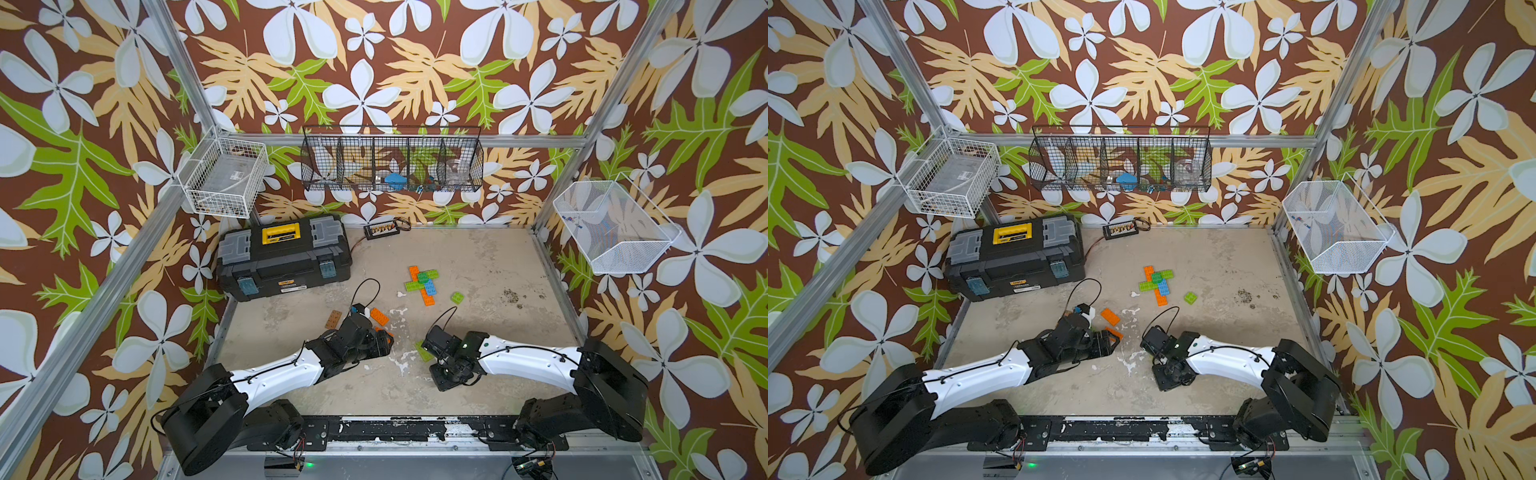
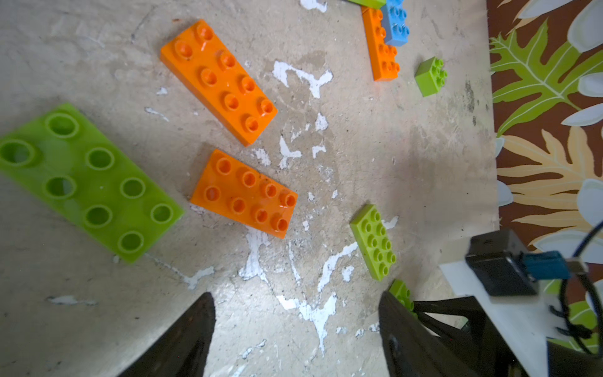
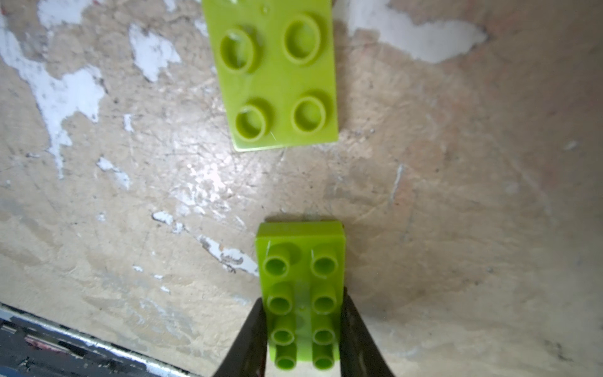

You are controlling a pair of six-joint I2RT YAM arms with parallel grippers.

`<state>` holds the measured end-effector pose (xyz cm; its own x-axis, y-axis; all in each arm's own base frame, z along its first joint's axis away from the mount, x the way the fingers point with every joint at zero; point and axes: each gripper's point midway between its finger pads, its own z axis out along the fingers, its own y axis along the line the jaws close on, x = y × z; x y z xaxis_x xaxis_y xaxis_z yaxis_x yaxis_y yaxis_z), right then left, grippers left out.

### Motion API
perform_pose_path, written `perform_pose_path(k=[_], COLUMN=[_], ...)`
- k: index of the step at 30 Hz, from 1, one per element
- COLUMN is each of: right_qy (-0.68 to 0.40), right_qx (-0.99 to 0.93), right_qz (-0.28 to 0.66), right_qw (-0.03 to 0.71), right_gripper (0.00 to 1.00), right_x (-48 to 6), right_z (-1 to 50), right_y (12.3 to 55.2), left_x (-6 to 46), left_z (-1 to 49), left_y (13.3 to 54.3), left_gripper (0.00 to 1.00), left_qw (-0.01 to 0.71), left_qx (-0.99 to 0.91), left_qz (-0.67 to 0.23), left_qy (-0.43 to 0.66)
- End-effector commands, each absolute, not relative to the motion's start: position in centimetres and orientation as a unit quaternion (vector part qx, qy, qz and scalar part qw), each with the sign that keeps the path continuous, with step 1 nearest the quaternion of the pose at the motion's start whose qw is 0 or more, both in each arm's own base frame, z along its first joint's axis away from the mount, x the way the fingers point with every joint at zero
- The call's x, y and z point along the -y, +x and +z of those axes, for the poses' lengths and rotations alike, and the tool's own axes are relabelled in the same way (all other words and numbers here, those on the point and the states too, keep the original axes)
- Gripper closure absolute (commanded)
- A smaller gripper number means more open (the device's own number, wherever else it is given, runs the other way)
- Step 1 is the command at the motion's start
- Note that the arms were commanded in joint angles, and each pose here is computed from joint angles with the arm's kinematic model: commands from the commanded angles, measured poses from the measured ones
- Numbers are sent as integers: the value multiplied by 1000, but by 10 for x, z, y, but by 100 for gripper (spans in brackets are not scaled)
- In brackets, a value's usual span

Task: Assemble a small pinwheel with lego
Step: Assemble the lego brick with the lego brick.

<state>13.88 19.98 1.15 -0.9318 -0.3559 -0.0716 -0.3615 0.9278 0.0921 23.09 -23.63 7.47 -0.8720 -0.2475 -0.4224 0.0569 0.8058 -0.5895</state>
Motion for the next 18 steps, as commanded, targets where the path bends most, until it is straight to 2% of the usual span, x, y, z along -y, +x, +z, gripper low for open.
perform_pose_path(k=[1, 18], right_qy=[-196, -213], right_qx=[-979, -973], right_qz=[39, 29], right_qw=[50, 80], right_gripper=[70, 72], right_x=[-204, -217], right_z=[6, 17], right_y=[153, 180], left_x=[234, 229], left_z=[81, 81], left_y=[234, 230], left_gripper=[20, 20], left_qw=[261, 263], left_qx=[-914, -913], left_qz=[-306, -307], left_qy=[-56, -60])
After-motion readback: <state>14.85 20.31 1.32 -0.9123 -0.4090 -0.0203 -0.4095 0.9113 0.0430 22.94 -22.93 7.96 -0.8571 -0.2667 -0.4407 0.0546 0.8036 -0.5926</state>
